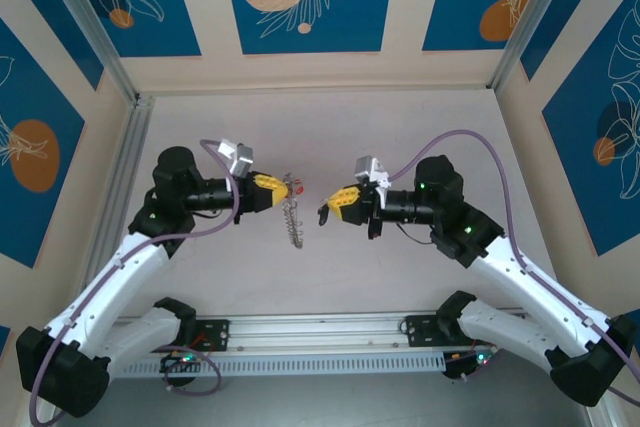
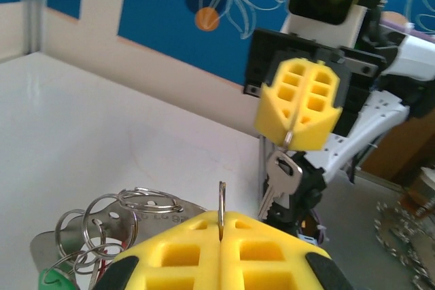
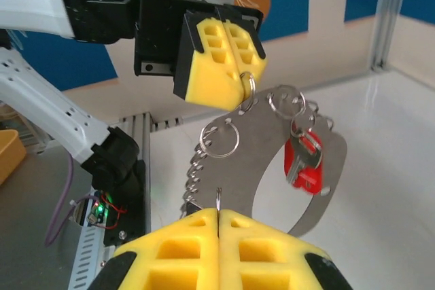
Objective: Put the keys on the keyring
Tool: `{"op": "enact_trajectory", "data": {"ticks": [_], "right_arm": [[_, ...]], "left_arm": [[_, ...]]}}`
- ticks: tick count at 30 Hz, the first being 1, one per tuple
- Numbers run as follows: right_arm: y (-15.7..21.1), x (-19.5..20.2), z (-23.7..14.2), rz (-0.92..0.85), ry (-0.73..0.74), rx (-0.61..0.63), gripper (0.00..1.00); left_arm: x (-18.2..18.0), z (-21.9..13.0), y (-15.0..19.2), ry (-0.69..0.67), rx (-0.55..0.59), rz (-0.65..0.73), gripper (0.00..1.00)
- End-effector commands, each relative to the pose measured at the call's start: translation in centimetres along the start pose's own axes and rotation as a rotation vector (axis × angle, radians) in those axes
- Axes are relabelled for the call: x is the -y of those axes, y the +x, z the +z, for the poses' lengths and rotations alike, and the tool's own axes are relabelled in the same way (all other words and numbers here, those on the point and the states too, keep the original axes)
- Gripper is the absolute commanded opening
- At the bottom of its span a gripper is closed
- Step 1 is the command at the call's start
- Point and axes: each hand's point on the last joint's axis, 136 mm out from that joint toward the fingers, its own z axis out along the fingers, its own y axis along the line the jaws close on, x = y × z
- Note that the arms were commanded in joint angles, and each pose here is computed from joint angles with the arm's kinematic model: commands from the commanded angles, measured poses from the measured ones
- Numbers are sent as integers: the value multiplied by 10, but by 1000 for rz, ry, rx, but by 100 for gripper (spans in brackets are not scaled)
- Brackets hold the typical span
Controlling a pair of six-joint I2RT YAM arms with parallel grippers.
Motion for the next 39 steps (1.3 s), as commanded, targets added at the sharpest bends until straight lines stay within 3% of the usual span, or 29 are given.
{"op": "enact_trajectory", "data": {"ticks": [1,19,39], "right_arm": [[-24,-15,-4,-86,-105,58,0],[-53,-25,-4,-131,-233,154,0],[-38,-29,15,-125,-206,62,0]], "left_arm": [[35,-3,-13,150,-27,80,0],[54,22,-15,235,-149,93,0],[49,29,-10,151,-194,155,0]]}}
